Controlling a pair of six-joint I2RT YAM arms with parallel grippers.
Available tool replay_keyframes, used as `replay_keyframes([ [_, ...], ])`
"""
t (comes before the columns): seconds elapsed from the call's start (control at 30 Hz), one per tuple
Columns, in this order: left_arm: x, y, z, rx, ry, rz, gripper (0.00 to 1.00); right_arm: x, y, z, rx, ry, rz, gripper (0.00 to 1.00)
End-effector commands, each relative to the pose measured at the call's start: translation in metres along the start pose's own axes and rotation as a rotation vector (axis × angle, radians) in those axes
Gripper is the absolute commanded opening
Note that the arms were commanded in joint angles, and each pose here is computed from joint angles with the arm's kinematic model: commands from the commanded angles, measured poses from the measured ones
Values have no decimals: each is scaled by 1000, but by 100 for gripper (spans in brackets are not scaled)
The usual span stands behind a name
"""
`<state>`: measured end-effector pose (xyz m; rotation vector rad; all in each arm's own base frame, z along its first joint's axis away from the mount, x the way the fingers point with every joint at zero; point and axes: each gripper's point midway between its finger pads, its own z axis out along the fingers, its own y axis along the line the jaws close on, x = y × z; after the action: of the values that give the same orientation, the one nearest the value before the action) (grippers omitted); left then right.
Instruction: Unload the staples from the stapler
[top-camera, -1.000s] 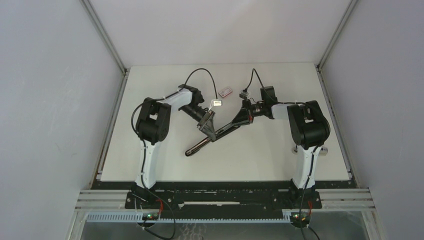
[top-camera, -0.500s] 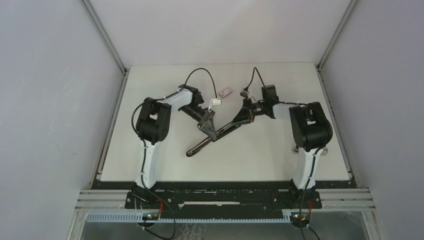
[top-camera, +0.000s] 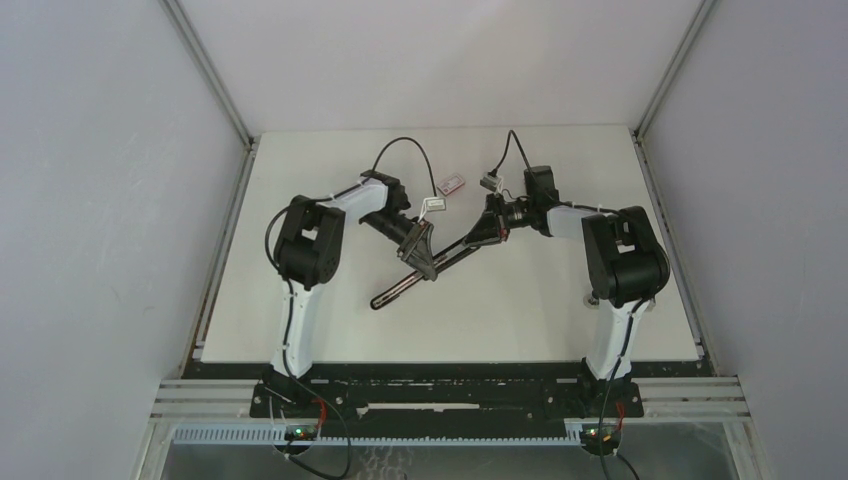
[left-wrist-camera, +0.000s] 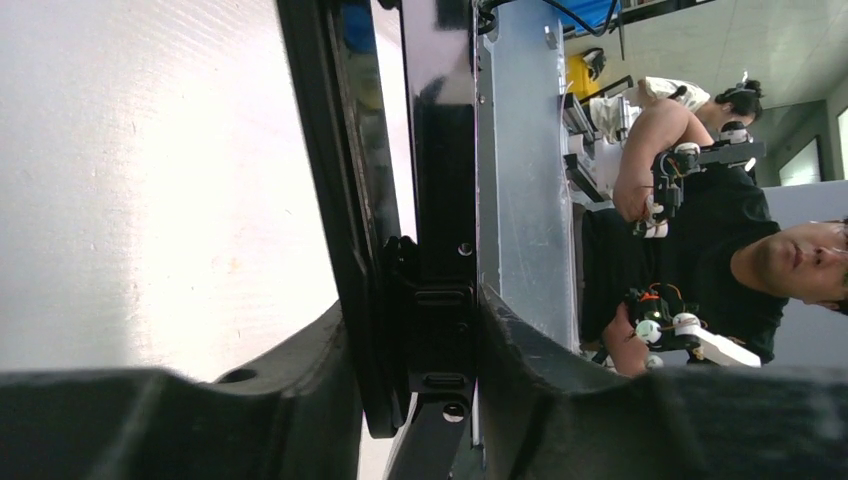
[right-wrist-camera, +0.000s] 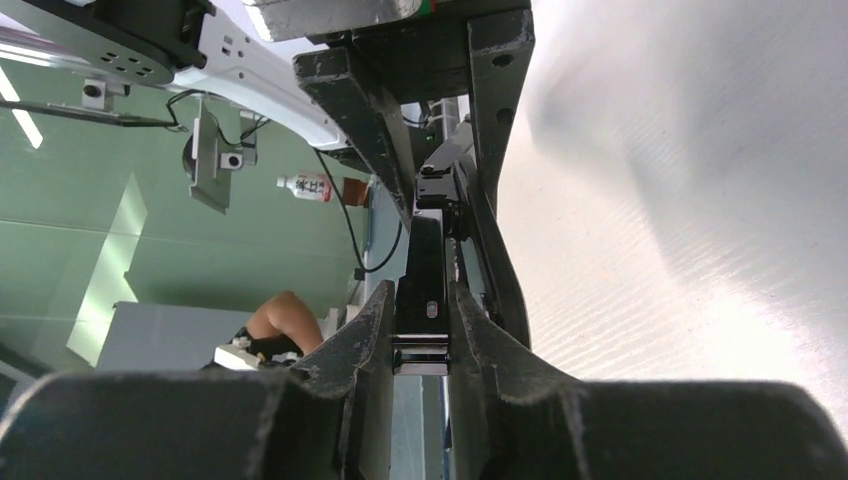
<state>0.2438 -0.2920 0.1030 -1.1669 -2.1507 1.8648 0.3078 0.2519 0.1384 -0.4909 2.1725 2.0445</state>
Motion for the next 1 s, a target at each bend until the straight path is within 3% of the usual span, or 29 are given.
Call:
replay_keyframes([
  [0.0,-10,-15,2,40,-38,40,27,-7,17,-1,-19,1,-91,2],
  [0.07,-11,-14,1,40,-39,42,18,-7,17,-1,-18,1,-88,5],
  [0.2,-12,-14,1,38,-39,43,10,-7,16,-2,-15,-2,-82,27],
  [0.3,-14,-14,-1,28,-37,50,6,-9,12,-3,-1,-13,-77,44],
  [0.4,-16,-12,-8,6,-38,60,4,-12,8,-8,16,-33,-67,52],
  [0.63,-19,-7,-25,-77,-16,79,1,-22,-2,-30,81,-106,-66,61],
  [0.97,-21,27,-38,-260,29,23,0,-35,-21,-57,180,-201,-41,63],
])
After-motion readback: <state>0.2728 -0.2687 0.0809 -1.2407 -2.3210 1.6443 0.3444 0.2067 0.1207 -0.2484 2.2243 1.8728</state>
